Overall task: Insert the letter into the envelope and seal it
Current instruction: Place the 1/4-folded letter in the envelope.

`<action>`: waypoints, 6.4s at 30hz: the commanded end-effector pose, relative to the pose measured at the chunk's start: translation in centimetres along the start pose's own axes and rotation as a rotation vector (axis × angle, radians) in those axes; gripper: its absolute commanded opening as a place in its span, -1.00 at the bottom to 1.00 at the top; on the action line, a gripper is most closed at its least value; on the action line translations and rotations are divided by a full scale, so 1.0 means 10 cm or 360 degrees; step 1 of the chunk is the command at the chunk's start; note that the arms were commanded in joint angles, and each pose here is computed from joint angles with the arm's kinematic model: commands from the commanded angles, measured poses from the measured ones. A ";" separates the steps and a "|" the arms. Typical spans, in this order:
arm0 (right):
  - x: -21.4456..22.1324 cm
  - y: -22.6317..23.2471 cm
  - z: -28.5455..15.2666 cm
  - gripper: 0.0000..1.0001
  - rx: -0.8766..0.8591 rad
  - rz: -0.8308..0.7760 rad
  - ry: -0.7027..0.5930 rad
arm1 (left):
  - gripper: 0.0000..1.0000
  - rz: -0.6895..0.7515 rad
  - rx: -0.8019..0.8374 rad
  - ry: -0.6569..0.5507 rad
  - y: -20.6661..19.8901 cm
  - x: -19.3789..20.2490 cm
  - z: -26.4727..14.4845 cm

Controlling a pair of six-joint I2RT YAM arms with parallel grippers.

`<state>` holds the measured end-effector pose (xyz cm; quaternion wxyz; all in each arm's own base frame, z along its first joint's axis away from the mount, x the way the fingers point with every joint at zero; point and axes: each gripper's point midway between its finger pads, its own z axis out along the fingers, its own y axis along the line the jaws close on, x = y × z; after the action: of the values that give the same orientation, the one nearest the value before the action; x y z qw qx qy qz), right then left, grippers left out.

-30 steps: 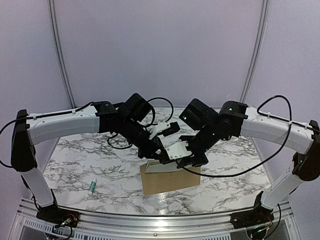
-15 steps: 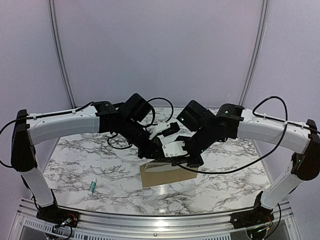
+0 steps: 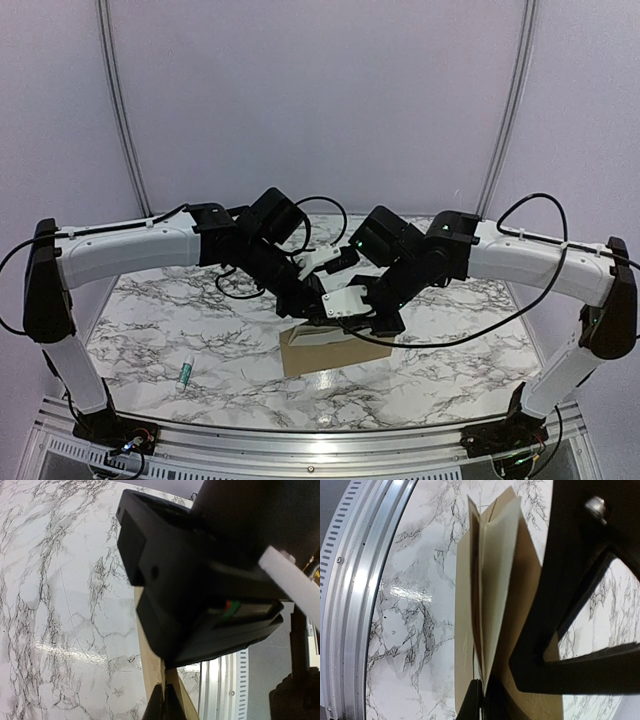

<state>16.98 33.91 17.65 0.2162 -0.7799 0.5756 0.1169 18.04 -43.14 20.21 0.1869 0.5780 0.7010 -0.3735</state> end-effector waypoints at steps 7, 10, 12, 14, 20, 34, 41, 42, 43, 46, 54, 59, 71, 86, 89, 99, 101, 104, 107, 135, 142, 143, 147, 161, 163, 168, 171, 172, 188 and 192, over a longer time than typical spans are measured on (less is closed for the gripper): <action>0.00 -0.13 -0.11 -1.00 0.0102 -0.0064 0.0083 | -1.00 0.0007 0.0036 -0.0030 -0.01 -0.09 0.01; 0.06 -0.11 0.07 -1.00 0.0070 -0.0056 0.0125 | -1.00 -0.0011 0.0047 -0.0040 0.00 -0.12 0.03; 0.11 -0.10 0.16 -1.00 0.0059 -0.0055 0.0161 | -1.00 -0.0014 0.0049 -0.0040 0.01 -0.12 0.04; 0.14 -0.10 0.20 -1.00 0.0070 -0.0062 0.0188 | -1.00 -0.0008 0.0026 -0.0038 0.03 -0.12 0.03; 0.04 -0.20 -0.03 -1.00 0.0174 -0.0090 0.0150 | -1.00 -0.0043 -0.0006 -0.0027 0.13 -0.03 -0.01; 0.06 -0.26 0.02 -1.00 0.0177 -0.0155 0.0337 | -1.00 -0.0062 0.0005 -0.0038 0.17 -0.06 0.05; 0.06 -0.23 0.07 -1.00 0.0195 -0.0220 0.0419 | -1.00 -0.0095 -0.0009 -0.0032 0.21 -0.06 0.07; 0.08 -0.23 0.09 -1.00 0.0201 -0.0219 0.0436 | -1.00 -0.0102 -0.0009 -0.0033 0.22 -0.06 0.07; 0.11 -0.24 0.10 -1.00 0.0213 -0.0210 0.0460 | -1.00 -0.0102 -0.0012 -0.0036 0.22 -0.07 0.06; 0.17 -0.26 0.12 -1.00 0.0240 -0.0204 0.0509 | -1.00 -0.0118 -0.0025 -0.0038 0.25 -0.07 0.06; -0.03 -0.30 -0.07 -0.70 0.0267 -0.0180 0.0352 | -1.00 -0.0134 0.0024 -0.0047 0.25 -0.07 0.06; -0.14 -0.25 -0.16 -0.48 0.0182 -0.0092 0.0142 | -1.00 -0.0116 0.0045 -0.0074 0.22 -0.10 0.01; 0.19 -0.30 0.00 -0.55 0.0098 0.0086 0.0083 | -1.00 -0.0090 0.0076 -0.0119 0.19 -0.14 -0.04; 0.29 -0.36 0.00 -1.00 0.0098 0.0019 0.0231 | -1.00 -0.0110 0.0082 -0.0106 0.23 -0.11 0.01; 0.35 -0.36 0.03 -1.00 0.0108 -0.0010 0.0330 | -1.00 -0.0111 0.0078 -0.0112 0.24 -0.13 0.01; 0.32 -0.31 0.02 -1.00 0.0157 -0.0059 0.0437 | -1.00 -0.0133 0.0084 -0.0103 0.27 -0.13 0.06; 0.31 -0.33 0.01 -1.00 0.0175 -0.0070 0.0457 | -1.00 -0.0136 0.0080 -0.0102 0.29 -0.14 0.07; 0.26 -0.38 -0.04 -1.00 0.0223 -0.0086 0.0450 | -1.00 -0.0142 0.0082 -0.0101 0.30 -0.14 0.08; 0.23 -0.43 -0.08 -1.00 0.0260 -0.0091 0.0445 | -1.00 -0.0144 0.0076 -0.0097 0.31 -0.13 0.09; 0.46 -0.39 -0.05 -1.00 0.0183 -0.0290 0.0749 | -1.00 -0.0238 0.0068 -0.0096 0.43 -0.14 0.07; 0.39 -0.42 -0.08 -1.00 0.0181 -0.0353 0.0801 | -1.00 -0.0232 0.0077 -0.0107 0.42 -0.17 0.06; 0.40 -0.41 -0.06 -1.00 0.0171 -0.0361 0.0820 | -1.00 -0.0231 0.0079 -0.0109 0.42 -0.17 0.06; 0.50 -0.38 0.05 -1.00 0.0122 -0.0364 0.0900 | -1.00 -0.0230 0.0083 -0.0113 0.42 -0.19 0.06; 0.48 -0.47 -0.27 -0.39 0.0152 -0.0139 0.0534 | -1.00 -0.0199 0.0147 -0.0124 0.35 -0.19 0.05; 0.51 -0.46 -0.30 -0.38 0.0146 -0.0103 0.0476 | -1.00 -0.0196 0.0160 -0.0132 0.34 -0.21 0.04; 0.56 -0.45 -0.31 -0.36 0.0139 -0.0044 0.0317 | -1.00 -0.0190 0.0191 -0.0148 0.32 -0.25 0.02; 0.55 -0.50 -0.31 -0.34 0.0178 -0.0028 0.0253 | -1.00 -0.0199 0.0196 -0.0149 0.33 -0.26 0.03; 0.52 -0.50 -0.33 -0.34 0.0179 -0.0028 0.0208 | -1.00 -0.0202 0.0203 -0.0151 0.32 -0.26 0.03; 0.41 -0.57 -0.34 -0.12 0.0357 -0.0058 -0.0027 | -1.00 -0.0224 0.0251 -0.0178 0.26 -0.32 -0.01; 0.36 -0.53 -0.33 -0.11 0.0333 -0.0081 -0.0078 | -1.00 -0.0221 0.0230 -0.0183 0.28 -0.34 -0.02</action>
<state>22.41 28.91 17.70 0.2560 -0.7728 0.5787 0.0494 21.78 -44.46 20.11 0.1501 0.5107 0.7173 -0.4496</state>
